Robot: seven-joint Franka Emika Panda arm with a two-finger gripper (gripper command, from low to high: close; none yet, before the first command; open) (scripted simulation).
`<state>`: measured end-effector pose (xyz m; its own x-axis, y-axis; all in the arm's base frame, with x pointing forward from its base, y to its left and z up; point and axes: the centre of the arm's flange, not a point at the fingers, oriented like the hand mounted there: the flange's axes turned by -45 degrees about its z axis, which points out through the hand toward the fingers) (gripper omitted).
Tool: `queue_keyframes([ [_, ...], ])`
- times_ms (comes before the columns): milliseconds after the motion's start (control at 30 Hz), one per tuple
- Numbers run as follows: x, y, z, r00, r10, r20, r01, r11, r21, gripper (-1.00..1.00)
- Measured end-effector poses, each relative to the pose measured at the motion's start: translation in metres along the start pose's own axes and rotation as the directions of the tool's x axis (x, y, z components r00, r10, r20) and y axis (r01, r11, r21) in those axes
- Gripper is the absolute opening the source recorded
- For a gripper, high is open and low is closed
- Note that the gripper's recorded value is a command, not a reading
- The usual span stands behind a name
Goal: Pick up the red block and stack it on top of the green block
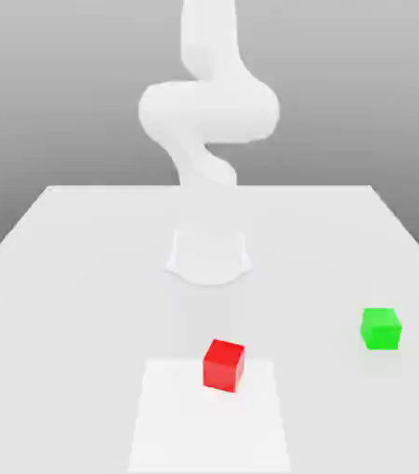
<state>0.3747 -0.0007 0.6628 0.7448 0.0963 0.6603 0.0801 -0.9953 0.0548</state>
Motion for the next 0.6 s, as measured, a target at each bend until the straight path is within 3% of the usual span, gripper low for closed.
queue_keyframes([
  [333,-0.098,-0.018,0.191,0.854,-0.459,0.244,0.424,0.887,0.186,0.00],
  [600,-0.221,-0.039,0.286,0.574,-0.765,0.293,0.631,0.641,0.437,0.00],
])
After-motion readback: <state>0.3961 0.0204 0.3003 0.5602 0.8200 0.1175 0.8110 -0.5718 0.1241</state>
